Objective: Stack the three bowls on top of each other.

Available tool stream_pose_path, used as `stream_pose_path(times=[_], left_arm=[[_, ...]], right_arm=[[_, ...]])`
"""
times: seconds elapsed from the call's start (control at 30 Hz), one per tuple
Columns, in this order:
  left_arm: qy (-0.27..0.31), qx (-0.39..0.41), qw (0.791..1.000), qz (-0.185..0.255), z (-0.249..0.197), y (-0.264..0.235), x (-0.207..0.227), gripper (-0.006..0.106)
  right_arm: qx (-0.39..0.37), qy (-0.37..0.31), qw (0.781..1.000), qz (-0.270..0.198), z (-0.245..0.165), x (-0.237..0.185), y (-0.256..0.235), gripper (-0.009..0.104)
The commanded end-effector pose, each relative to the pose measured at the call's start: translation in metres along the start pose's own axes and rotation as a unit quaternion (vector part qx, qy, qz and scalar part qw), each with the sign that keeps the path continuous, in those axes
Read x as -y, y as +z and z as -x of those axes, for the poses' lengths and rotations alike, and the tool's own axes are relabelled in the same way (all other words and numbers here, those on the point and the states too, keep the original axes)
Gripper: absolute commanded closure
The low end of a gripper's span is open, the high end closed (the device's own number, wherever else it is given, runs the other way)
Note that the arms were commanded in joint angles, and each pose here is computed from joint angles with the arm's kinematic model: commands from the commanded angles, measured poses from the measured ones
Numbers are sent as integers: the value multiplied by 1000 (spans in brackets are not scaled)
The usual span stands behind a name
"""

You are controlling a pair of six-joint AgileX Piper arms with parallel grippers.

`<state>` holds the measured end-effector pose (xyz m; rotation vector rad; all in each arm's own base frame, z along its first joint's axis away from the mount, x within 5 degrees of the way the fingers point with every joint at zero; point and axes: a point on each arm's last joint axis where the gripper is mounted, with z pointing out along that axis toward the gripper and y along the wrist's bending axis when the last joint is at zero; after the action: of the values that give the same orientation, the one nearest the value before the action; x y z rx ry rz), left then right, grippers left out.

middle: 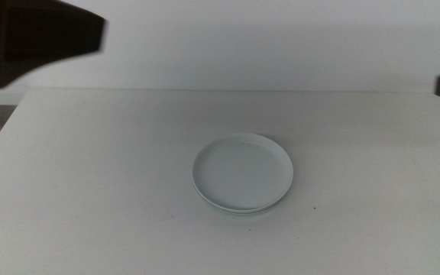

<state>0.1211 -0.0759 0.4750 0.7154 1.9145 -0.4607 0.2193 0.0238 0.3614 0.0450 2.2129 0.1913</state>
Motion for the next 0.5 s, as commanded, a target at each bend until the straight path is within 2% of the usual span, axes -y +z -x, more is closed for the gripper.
stream_pose_path(times=[0.0,0.07,0.27,0.47], left_arm=[[30,39,997,65,-5,-9,-7,7],[51,75,990,108,-18,-15,-9,7],[51,127,981,138,-73,-15,-5,7],[33,124,974,187,-130,-8,-7,7]], right_arm=[[46,-9,999,-3,-8,3,-18,3],[57,-17,998,-4,-11,3,-26,3],[107,-78,991,-5,-5,2,-33,3],[177,-92,980,-6,7,1,-36,3]])
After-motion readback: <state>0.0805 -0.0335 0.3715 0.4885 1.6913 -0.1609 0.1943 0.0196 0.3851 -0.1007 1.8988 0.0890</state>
